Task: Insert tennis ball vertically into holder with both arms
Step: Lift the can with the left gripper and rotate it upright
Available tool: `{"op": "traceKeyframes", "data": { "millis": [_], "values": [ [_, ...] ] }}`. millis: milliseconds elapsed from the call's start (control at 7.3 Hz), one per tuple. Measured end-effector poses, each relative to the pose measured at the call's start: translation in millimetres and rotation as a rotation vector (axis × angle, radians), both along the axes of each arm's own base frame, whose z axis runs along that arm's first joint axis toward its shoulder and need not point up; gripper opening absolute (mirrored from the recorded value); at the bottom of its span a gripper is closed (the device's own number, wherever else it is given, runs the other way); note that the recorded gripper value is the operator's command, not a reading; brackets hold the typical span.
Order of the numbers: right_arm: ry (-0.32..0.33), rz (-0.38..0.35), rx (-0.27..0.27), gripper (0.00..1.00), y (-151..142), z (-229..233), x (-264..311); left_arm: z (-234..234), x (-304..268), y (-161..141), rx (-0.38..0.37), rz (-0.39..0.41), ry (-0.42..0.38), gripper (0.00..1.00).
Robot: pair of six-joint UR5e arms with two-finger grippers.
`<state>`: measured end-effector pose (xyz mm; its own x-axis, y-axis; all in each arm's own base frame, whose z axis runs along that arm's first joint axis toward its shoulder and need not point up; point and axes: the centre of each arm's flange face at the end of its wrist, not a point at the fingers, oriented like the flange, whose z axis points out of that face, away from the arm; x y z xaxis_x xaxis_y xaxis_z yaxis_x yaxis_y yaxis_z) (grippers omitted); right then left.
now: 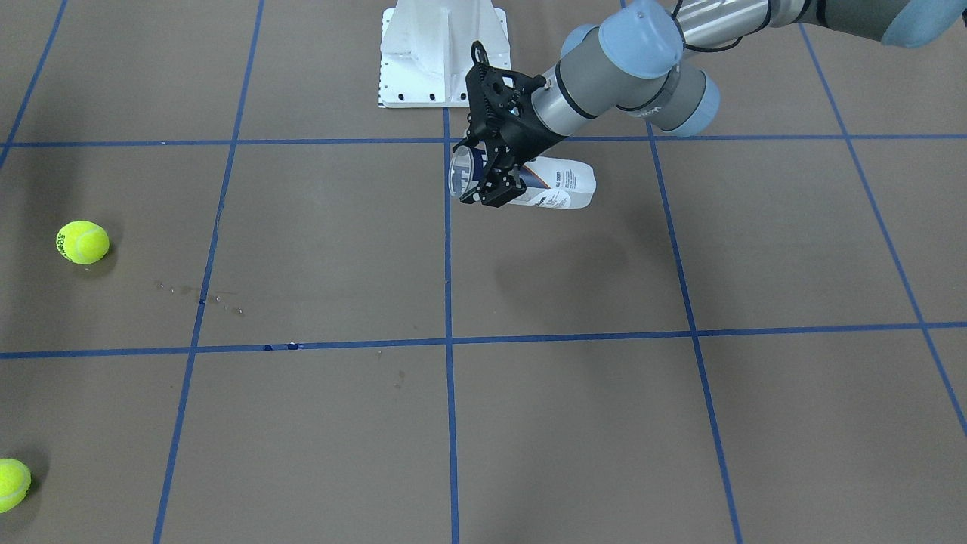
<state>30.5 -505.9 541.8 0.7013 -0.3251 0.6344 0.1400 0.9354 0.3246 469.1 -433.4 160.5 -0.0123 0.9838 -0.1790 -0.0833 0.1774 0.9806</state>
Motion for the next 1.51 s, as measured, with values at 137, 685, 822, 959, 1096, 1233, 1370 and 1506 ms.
{"op": "traceKeyframes", "data": {
  "millis": [137, 685, 822, 959, 1096, 1233, 1370, 1506],
  "values": [
    [-0.001, 0.002, -0.001, 0.99, 0.0, -0.5, 0.0, -9.3, -1.1, 2.5, -0.028, 0.006, 0.057, 0.5],
    [-0.002, 0.007, -0.004, 0.99, -1.2, -1.8, -0.1, -12.4, 33.2, -15.1, -0.062, 0.046, 0.316, 0.51],
    [-0.001, 0.007, -0.002, 0.99, -2.0, -2.4, -0.1, -15.9, 34.7, -10.9, -0.058, 0.063, 0.373, 0.51],
    [-0.001, 0.008, -0.001, 0.99, -2.6, -3.0, -0.1, -18.6, 36.7, -5.0, -0.049, 0.078, 0.42, 0.51],
    [-0.001, 0.008, 0.0, 0.99, -3.0, -3.5, -0.1, -20.9, 43.7, 2.0, -0.039, 0.09, 0.465, 0.51],
    [-0.001, 0.008, 0.001, 0.99, -3.4, -4.1, -0.1, -20.8, 57.8, 12.0, -0.033, 0.101, 0.511, 0.51],
    [-0.001, 0.008, 0.002, 0.99, -3.8, -4.6, -0.2, -20.8, 74.0, 23.3, -0.031, 0.112, 0.556, 0.51],
    [-0.001, 0.008, 0.003, 0.99, -4.0, -4.9, -0.2, -21.5, 84.1, 35.3, -0.03, 0.128, 0.604, 0.51]
  ]
}}
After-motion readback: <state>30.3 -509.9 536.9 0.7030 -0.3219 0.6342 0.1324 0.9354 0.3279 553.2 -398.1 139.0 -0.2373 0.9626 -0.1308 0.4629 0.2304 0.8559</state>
